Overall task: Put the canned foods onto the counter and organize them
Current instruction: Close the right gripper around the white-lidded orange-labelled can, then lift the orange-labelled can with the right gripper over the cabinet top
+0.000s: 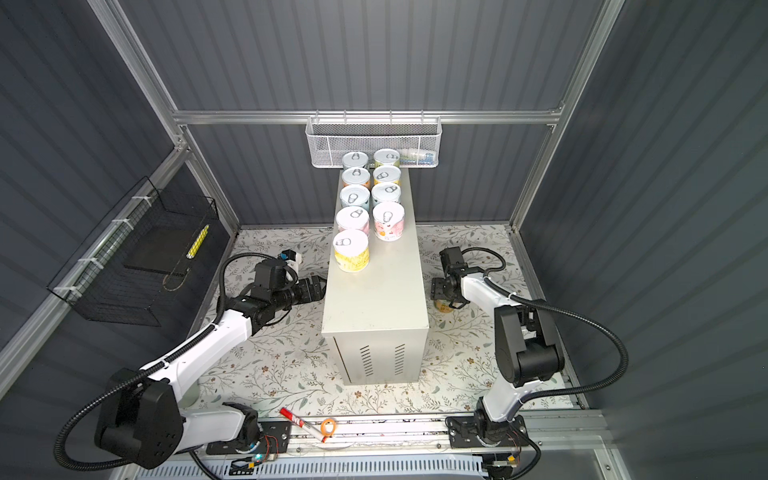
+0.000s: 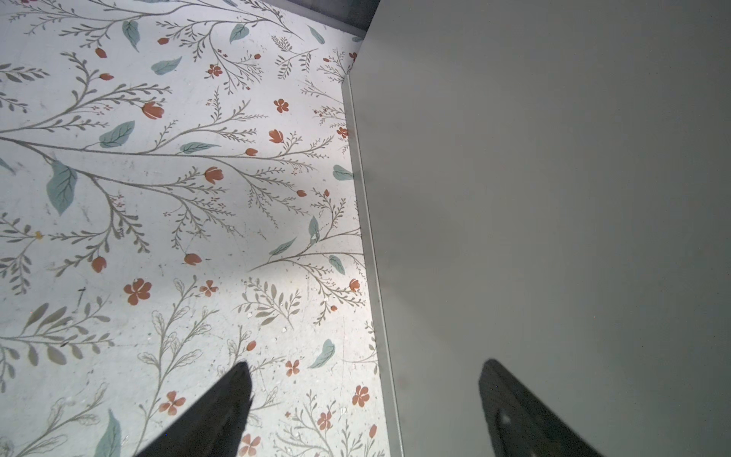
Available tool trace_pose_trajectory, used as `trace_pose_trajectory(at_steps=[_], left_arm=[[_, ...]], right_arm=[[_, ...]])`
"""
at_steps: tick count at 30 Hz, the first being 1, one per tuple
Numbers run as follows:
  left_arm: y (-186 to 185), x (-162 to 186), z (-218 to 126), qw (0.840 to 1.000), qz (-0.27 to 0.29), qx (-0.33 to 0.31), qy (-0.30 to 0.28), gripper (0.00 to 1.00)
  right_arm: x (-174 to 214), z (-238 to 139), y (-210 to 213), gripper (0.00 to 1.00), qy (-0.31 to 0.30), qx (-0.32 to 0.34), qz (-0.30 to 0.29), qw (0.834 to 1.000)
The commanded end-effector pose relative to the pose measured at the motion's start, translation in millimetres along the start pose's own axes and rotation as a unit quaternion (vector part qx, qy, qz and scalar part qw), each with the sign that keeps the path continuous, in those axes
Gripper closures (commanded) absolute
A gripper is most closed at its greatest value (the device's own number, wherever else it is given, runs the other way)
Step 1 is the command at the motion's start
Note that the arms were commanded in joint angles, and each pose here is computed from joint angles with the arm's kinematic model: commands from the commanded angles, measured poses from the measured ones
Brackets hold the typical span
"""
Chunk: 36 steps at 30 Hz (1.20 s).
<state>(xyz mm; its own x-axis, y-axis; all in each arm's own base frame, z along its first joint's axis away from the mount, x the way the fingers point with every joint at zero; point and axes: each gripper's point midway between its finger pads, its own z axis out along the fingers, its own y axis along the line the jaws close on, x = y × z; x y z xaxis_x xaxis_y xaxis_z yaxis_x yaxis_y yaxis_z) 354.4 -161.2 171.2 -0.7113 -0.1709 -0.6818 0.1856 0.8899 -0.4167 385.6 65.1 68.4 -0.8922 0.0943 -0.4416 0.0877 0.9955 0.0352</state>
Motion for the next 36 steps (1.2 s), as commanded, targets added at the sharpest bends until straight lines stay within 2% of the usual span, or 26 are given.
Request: trace_pose_trajectory(at_steps=[1, 7, 15, 21, 31, 36], left_arm=[[2.3, -0.2, -7.9, 1.000, 0.011, -0.008, 0.000, 0.09], [2.2, -2.6, -13.7, 1.000, 0.020, -0.012, -0.004, 0.09], [-1.1, -3.4, -12.5, 1.000, 0.024, -0.004, 0.001, 0.09], [-4.1, -5.5, -12.9, 1.000, 0.030, 0.001, 0.003, 0.09], [-8.6, -4.8, -15.4, 0.999, 0.033, 0.013, 0.003, 0.09], [-10.8, -4.3, -14.6, 0.999, 0.032, 0.020, 0.005, 0.10]], right_arm=[[-30.0, -50.7, 15.6, 1.00, -0.052, -0.045, -0.001, 0.998], [-35.9, -127.2, 26.2, 1.00, -0.072, -0.098, -0.012, 0.992], [-40.5, -223.0, 23.7, 1.00, -0.121, -0.128, -0.023, 0.984], [-49.8, -298.6, 30.8, 1.00, -0.180, -0.162, -0.064, 0.968], [-68.3, -381.6, 38.6, 1.00, -0.211, -0.160, -0.136, 0.955], [-80.7, -404.6, 61.0, 1.00, -0.241, -0.184, -0.165, 0.939]])
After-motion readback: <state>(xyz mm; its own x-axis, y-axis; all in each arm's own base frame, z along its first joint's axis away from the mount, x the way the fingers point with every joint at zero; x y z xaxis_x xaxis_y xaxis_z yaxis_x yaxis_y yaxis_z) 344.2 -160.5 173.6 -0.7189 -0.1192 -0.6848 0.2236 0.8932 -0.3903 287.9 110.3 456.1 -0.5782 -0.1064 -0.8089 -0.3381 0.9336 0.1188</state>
